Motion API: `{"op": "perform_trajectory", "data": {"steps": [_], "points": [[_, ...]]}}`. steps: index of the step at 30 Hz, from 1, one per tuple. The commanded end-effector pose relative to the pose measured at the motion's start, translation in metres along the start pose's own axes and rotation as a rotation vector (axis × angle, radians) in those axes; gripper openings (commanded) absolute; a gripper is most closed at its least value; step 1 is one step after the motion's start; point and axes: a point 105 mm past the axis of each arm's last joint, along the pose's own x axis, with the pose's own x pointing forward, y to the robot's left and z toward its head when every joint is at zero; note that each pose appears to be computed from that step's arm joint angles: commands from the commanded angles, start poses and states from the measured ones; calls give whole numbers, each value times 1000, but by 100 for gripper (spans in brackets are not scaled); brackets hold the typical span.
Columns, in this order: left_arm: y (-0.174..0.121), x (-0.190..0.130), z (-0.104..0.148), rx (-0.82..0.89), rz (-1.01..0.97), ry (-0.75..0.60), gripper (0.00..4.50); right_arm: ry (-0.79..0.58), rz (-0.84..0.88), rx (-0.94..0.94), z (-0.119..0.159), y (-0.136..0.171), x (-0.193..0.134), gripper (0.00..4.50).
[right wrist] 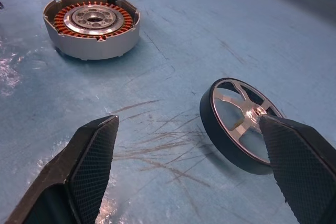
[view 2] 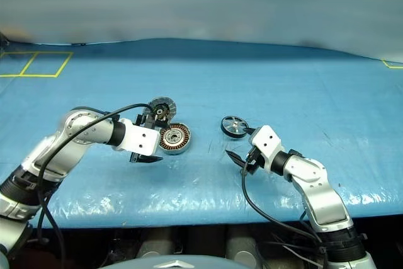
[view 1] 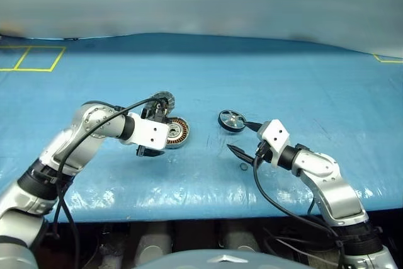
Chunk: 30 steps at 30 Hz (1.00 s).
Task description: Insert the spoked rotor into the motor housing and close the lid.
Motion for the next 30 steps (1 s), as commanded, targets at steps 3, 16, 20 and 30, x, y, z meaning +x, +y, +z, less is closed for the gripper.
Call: {"op": "perform_trajectory", "data": {"steps": [3, 16, 20, 30], "points": [[-3, 6, -5, 244, -217, 159, 450, 2, 52, -44, 10, -1, -3, 448], [17, 21, -27, 347, -339, 288, 450, 33, 63, -73, 13, -10, -7, 448], [10, 30, -23, 343, -378, 255, 450, 32, 69, -72, 13, -7, -6, 448], [8, 35, -15, 378, -398, 228, 450, 49, 77, -68, 10, -5, -11, 448]]}}
